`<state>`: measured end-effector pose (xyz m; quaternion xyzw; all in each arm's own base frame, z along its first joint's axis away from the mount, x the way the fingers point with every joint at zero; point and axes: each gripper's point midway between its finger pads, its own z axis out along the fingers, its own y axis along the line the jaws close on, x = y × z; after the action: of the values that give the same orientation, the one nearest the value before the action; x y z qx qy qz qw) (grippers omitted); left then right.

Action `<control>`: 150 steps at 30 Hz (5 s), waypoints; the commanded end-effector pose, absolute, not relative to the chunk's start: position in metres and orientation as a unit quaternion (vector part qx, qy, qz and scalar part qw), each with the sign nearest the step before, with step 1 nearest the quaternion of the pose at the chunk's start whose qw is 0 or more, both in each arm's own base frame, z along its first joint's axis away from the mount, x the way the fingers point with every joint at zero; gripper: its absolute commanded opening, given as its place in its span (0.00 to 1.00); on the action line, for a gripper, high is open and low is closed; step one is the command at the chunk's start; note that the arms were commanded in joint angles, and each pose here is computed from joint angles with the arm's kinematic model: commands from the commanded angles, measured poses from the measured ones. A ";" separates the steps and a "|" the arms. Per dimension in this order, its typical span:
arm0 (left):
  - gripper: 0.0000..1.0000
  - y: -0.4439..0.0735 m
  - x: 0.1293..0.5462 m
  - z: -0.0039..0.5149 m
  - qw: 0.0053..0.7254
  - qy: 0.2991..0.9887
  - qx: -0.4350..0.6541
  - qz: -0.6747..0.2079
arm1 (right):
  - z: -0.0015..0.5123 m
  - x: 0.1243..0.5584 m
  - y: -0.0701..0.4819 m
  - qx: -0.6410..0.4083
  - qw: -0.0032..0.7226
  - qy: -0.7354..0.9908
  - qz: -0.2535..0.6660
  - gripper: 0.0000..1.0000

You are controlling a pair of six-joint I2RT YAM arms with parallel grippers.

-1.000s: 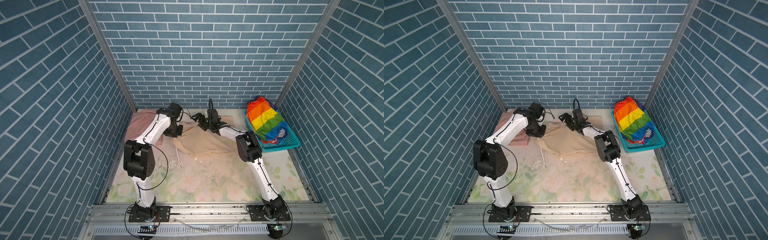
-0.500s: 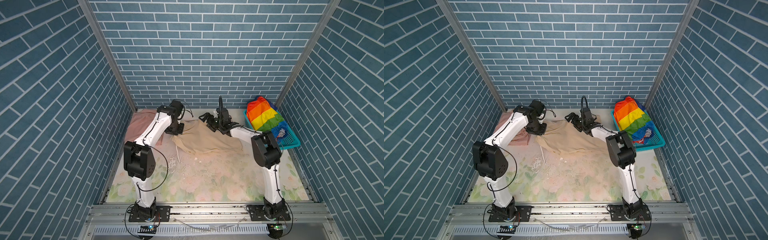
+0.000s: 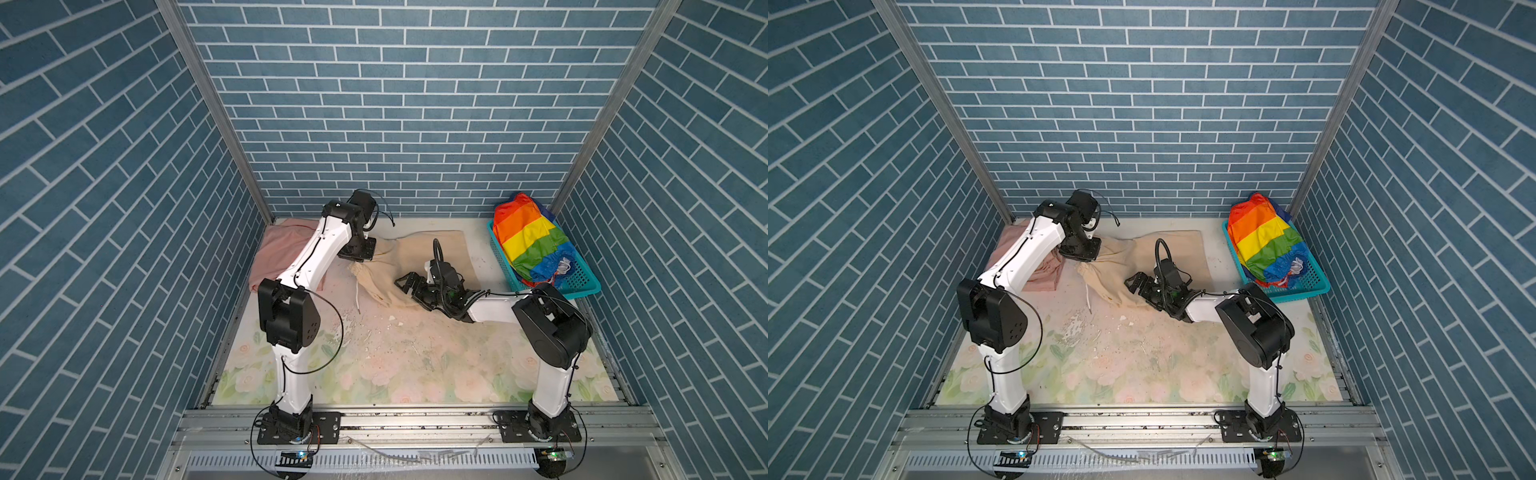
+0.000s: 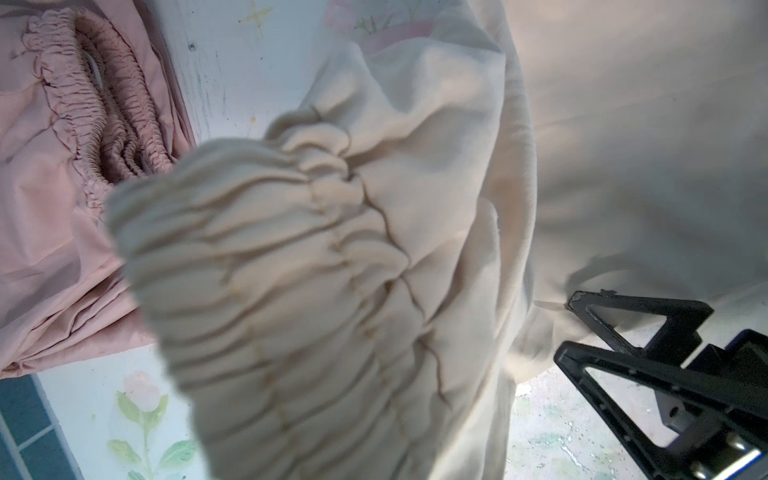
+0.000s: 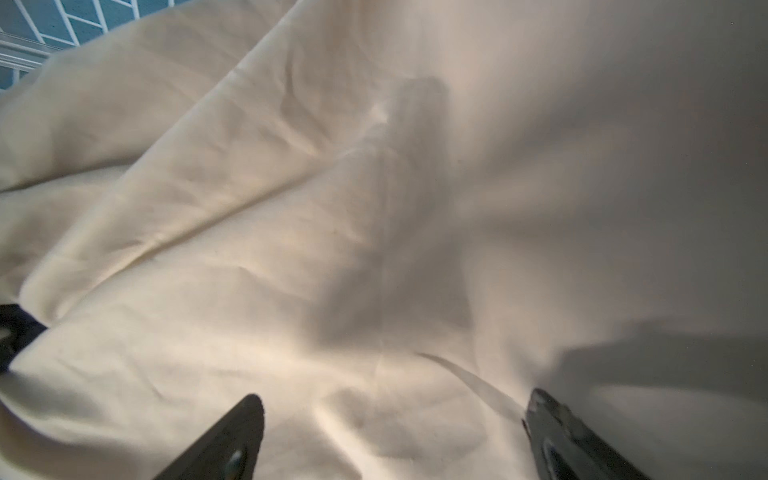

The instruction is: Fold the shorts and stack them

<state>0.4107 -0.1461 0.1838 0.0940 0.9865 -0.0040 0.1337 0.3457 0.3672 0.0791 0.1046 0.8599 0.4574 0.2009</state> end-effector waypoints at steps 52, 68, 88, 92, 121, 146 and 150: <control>0.00 -0.078 0.407 0.203 0.081 0.970 0.104 0.203 | 0.034 0.372 0.180 -0.030 0.135 0.978 0.156 0.76; 0.01 -0.186 0.422 0.187 0.087 0.991 0.022 -0.096 | 0.043 0.345 0.267 -0.048 0.118 0.959 0.252 0.74; 0.03 -0.304 0.454 0.171 0.095 0.943 -0.042 -0.315 | 0.112 0.340 0.245 -0.021 0.182 0.926 0.331 0.79; 0.04 -0.316 0.459 0.171 0.111 0.937 -0.043 -0.327 | 0.112 0.339 0.226 0.000 0.187 0.924 0.332 0.79; 0.99 -0.288 0.458 0.286 0.303 0.852 -0.001 -0.428 | 0.106 0.381 0.196 -0.039 0.211 0.951 0.222 0.91; 1.00 -0.292 0.567 0.125 0.221 0.881 -0.094 -0.408 | 0.052 0.440 0.231 -0.120 0.168 0.975 0.086 0.38; 1.00 -0.294 0.573 0.102 0.200 0.887 -0.101 -0.404 | 0.050 0.436 0.229 -0.115 0.164 0.974 0.101 0.18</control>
<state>0.5709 -0.2953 0.1089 -0.0953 0.8841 -0.4047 0.2133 0.4400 0.2292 0.0535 -0.1052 0.9751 0.0908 0.1731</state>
